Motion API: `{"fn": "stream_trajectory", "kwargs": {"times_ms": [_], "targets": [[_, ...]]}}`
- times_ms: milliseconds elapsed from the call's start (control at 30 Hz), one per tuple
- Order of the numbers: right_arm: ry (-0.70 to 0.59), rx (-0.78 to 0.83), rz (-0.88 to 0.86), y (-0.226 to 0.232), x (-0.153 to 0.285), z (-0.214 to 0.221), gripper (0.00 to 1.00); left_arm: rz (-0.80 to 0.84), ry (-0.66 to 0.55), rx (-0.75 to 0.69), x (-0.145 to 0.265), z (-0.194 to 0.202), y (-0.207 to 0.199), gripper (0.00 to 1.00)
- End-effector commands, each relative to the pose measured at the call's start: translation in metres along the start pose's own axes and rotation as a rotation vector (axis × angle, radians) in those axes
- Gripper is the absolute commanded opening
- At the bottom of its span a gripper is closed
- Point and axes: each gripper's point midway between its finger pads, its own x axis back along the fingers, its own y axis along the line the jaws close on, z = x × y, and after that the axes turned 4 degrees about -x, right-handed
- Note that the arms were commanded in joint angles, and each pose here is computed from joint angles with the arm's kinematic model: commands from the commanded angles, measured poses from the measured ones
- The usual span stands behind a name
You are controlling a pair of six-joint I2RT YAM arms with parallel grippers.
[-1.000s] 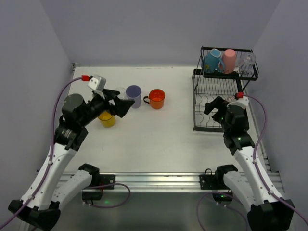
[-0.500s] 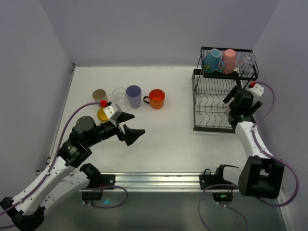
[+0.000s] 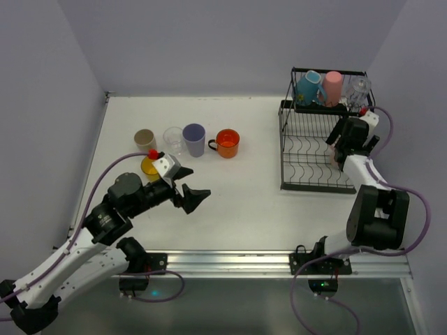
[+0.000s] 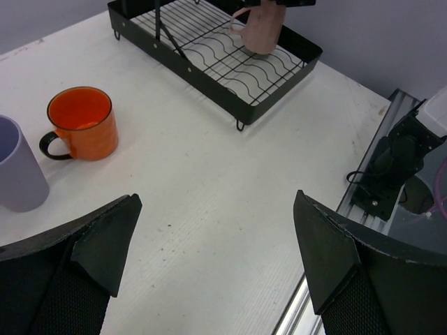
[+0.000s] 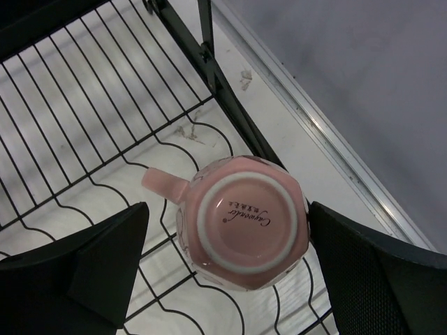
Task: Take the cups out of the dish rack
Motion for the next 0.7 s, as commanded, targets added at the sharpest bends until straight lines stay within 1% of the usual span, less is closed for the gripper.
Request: {"fn": "stream_trajectory", "kwargs": {"times_ms": [0, 33, 267, 433, 533, 567, 633, 667], "targets": [[-0.02, 0.02, -0.042, 0.013, -0.008, -0.017, 0.99, -0.019, -0.013, -0.021, 0.0, -0.01, 0.003, 1.0], [-0.022, 0.025, -0.056, 0.017, -0.009, -0.019, 0.99, -0.02, -0.006, -0.02, -0.001, -0.008, 0.003, 1.0], [0.002, 0.042, -0.017, 0.012, -0.017, -0.016, 0.99, -0.02, 0.011, -0.019, -0.005, -0.004, 0.004, 1.0], [0.071, 0.064, -0.006, 0.01, -0.015, -0.004, 0.89, -0.024, 0.023, -0.015, -0.007, -0.001, 0.005, 1.0], [0.096, 0.038, -0.018, 0.012, -0.01, -0.001, 0.87, -0.022, 0.027, -0.014, -0.008, 0.0, 0.005, 1.0], [0.097, 0.029, -0.02, 0.012, -0.008, -0.002, 0.84, -0.022, 0.029, -0.012, -0.008, 0.0, 0.005, 1.0], [0.113, 0.014, -0.022, 0.013, -0.006, 0.002, 0.69, -0.024, 0.033, -0.011, -0.009, 0.001, 0.006, 1.0], [0.116, 0.008, -0.021, 0.012, -0.005, 0.001, 0.64, -0.026, 0.033, -0.011, -0.009, 0.001, 0.006, 1.0]]}}
